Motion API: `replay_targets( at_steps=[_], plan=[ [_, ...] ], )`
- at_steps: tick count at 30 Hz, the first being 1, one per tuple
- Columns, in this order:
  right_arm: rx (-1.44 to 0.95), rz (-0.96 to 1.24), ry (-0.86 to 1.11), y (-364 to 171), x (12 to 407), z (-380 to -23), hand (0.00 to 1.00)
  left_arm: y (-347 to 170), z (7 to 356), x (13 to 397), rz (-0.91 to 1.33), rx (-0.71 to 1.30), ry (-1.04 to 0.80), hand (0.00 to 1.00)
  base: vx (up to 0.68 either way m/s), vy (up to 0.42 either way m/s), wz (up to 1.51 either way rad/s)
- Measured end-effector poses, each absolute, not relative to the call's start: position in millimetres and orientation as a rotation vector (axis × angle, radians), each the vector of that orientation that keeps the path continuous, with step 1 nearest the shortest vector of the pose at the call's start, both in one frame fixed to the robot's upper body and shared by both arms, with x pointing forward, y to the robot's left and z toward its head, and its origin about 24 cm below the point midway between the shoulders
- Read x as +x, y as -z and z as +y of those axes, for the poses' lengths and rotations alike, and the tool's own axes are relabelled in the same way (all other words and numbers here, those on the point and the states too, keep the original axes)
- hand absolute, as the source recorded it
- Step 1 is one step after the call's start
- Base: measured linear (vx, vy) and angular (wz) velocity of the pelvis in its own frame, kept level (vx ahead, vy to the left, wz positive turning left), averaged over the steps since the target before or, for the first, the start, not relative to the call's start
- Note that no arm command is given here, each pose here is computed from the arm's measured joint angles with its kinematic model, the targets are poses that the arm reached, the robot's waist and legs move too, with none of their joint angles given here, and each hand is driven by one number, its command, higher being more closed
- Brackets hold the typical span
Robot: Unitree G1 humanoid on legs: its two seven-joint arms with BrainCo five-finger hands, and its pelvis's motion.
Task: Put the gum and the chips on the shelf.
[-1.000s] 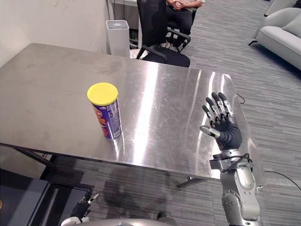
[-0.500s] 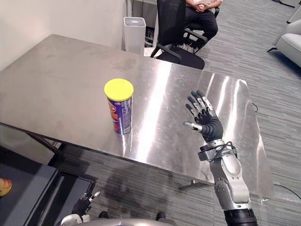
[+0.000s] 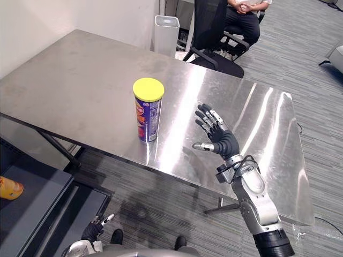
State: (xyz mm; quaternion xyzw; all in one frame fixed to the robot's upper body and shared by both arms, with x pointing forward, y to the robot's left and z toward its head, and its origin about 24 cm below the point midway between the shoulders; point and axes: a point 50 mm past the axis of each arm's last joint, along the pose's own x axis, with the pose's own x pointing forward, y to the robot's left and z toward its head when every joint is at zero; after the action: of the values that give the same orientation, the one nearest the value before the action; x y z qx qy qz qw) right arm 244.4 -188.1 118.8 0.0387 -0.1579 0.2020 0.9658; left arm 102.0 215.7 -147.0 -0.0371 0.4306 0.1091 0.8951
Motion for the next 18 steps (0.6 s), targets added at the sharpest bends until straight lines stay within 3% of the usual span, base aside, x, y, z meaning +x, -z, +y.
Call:
replay_targets(
  at_steps=[18],
  plan=[
    [-0.205, -0.304, -0.423, -136.9, 277.9, -197.3, 0.0, 146.3, 211.6, 107.3, 0.884, -0.068, -0.2, 0.0, 0.0, -0.001, 0.04]
  ],
)
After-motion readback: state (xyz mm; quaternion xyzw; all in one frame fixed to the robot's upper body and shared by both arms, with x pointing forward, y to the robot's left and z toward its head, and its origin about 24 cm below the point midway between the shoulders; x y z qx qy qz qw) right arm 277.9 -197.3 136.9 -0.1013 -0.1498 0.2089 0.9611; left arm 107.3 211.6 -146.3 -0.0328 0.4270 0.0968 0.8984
